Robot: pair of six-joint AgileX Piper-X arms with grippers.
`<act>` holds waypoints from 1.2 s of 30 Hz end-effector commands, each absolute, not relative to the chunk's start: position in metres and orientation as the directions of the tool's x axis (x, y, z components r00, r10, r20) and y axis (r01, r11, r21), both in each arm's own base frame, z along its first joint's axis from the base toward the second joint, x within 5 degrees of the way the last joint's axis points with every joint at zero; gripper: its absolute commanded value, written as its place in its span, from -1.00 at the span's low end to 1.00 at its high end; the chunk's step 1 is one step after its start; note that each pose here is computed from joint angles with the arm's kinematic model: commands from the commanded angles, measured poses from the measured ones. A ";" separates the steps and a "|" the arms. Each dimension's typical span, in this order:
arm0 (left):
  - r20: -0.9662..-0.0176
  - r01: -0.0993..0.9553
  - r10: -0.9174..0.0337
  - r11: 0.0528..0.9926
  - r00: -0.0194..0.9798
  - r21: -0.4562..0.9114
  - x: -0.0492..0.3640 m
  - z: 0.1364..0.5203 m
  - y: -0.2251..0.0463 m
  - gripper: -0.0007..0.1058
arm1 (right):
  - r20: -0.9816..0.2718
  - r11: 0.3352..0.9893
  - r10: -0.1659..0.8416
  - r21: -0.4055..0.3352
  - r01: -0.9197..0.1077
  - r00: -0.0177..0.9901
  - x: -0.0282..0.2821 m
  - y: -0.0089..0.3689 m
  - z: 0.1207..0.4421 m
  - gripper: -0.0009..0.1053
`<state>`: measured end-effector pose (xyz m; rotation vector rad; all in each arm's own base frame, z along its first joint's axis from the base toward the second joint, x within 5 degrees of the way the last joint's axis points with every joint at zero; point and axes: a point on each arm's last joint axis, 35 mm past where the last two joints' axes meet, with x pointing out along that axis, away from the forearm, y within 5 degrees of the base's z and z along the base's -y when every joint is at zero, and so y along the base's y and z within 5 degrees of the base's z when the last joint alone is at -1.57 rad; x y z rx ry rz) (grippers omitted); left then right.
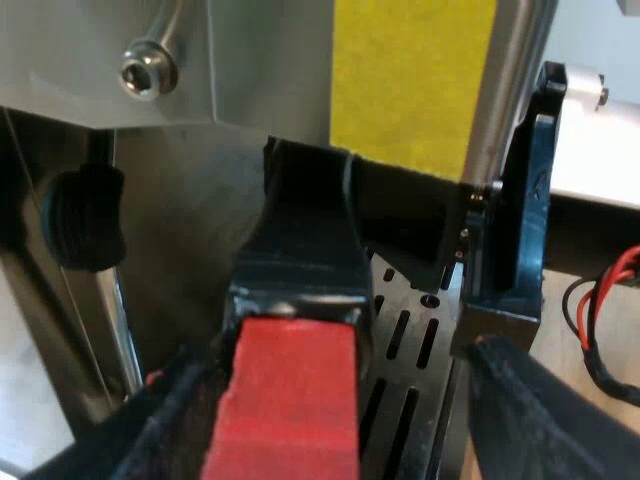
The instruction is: Put the handle in the coffee machine
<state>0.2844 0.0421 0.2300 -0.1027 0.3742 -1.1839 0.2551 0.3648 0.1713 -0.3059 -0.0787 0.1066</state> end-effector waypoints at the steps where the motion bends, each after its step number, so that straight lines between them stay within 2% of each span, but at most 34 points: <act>1: -0.141 0.912 -0.942 0.332 0.305 -0.243 0.285 0.244 0.040 0.07 | 0.150 0.974 0.109 -0.212 -0.075 0.983 0.256 0.363 0.199 -0.26; 9: -0.143 0.899 -0.944 0.329 0.299 -0.288 0.281 0.243 0.039 0.07 | 0.150 0.974 0.107 -0.212 -0.074 0.983 0.257 0.363 0.199 -0.26; 17: -0.156 0.904 -0.931 0.360 0.331 -0.229 0.274 0.260 0.043 0.03 | 0.150 0.974 0.107 -0.212 -0.074 0.983 0.257 0.363 0.199 -0.26; 24: -0.235 0.890 -0.903 0.407 0.359 -0.204 0.269 0.280 0.043 -0.01 | 0.151 0.974 0.109 -0.212 -0.076 0.983 0.257 0.363 0.199 -0.26; 29: -0.323 0.873 -0.859 0.462 0.397 -0.158 0.269 0.293 0.044 -0.01 | 0.151 0.974 0.109 -0.212 -0.076 0.983 0.257 0.363 0.199 -0.26; 30: -0.381 0.856 -0.825 0.497 0.417 -0.140 0.270 0.300 0.045 -0.01 | 0.151 0.974 0.109 -0.212 -0.076 0.983 0.257 0.363 0.199 -0.26; 33: -0.404 0.834 -0.805 0.529 0.434 -0.158 0.272 0.306 0.046 -0.01 | 0.151 0.974 0.109 -0.212 -0.076 0.983 0.257 0.363 0.199 -0.26; 35: -0.414 0.821 -0.795 0.546 0.443 -0.169 0.274 0.310 0.047 -0.12 | 0.151 0.974 0.109 -0.212 -0.076 0.983 0.257 0.363 0.199 -0.26; 36: -0.426 0.812 -0.783 0.560 0.453 -0.166 0.275 0.313 0.048 -0.25 | 0.151 0.974 0.109 -0.212 -0.076 0.983 0.257 0.363 0.199 -0.26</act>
